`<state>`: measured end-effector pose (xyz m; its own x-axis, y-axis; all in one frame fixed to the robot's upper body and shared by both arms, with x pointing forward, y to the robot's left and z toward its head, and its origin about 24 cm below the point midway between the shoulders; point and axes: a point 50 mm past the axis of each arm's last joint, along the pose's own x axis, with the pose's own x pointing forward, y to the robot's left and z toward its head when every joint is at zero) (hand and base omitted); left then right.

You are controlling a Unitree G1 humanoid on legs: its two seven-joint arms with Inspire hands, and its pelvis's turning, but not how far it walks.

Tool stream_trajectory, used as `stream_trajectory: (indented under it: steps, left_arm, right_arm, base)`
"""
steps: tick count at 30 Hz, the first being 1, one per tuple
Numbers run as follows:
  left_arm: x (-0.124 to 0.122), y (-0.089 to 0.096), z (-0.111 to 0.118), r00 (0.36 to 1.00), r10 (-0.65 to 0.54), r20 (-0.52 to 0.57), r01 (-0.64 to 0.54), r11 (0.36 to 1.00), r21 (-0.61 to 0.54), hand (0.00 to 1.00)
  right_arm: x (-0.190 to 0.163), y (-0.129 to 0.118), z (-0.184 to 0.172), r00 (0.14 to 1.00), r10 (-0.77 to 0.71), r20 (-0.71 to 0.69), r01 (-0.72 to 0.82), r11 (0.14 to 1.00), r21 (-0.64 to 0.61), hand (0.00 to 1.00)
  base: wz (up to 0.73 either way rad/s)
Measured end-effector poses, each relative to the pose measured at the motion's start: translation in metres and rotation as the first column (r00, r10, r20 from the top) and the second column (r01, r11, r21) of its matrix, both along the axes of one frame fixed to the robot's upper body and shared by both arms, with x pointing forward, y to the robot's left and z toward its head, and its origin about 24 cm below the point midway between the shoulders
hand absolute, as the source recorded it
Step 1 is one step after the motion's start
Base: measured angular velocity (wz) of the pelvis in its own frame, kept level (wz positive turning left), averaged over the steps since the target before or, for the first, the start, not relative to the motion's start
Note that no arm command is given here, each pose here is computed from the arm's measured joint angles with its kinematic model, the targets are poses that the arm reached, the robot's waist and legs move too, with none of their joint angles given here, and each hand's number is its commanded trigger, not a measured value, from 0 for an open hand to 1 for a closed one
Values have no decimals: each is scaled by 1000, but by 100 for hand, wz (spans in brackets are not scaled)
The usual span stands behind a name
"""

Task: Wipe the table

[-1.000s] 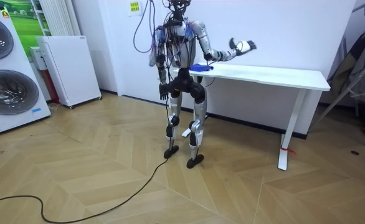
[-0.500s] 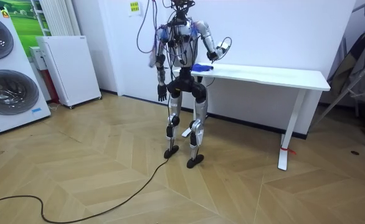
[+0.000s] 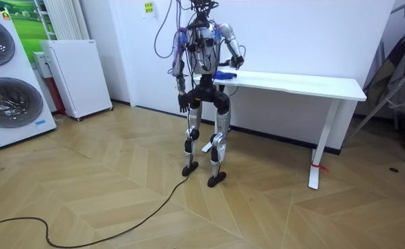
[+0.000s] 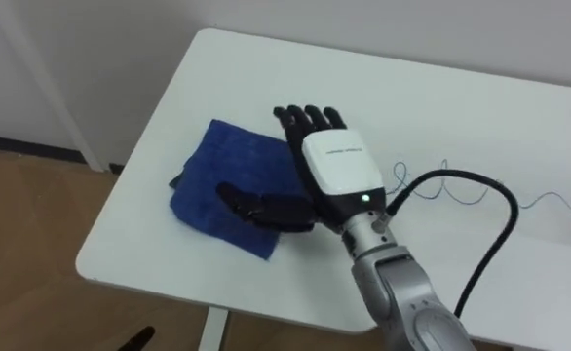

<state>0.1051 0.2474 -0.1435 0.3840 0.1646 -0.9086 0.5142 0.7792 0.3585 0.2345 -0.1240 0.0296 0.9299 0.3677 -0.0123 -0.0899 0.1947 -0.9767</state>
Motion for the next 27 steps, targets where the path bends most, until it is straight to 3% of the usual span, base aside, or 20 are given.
stream_trajectory:
  steps: [8, 14, 27]
  left_arm:
    - [4, 0, 1, 1000, -5, 4, 5, 1000, 2, 0]
    - [2, 2, 0, 1000, -6, -4, 6, 1000, 4, 0]
    - [-2, 4, -1, 1000, -6, -30, 6, 1000, 6, 0]
  right_arm:
    - [-1, -3, -8, 999, -4, -36, 3, 999, -40, 0]
    - [-4, -21, -42, 984, -70, -163, 47, 988, -145, 0]
    - [-3, -28, -50, 984, -106, -142, 83, 985, -154, 0]
  base:
    - [14]
    - [8]
    - [5]
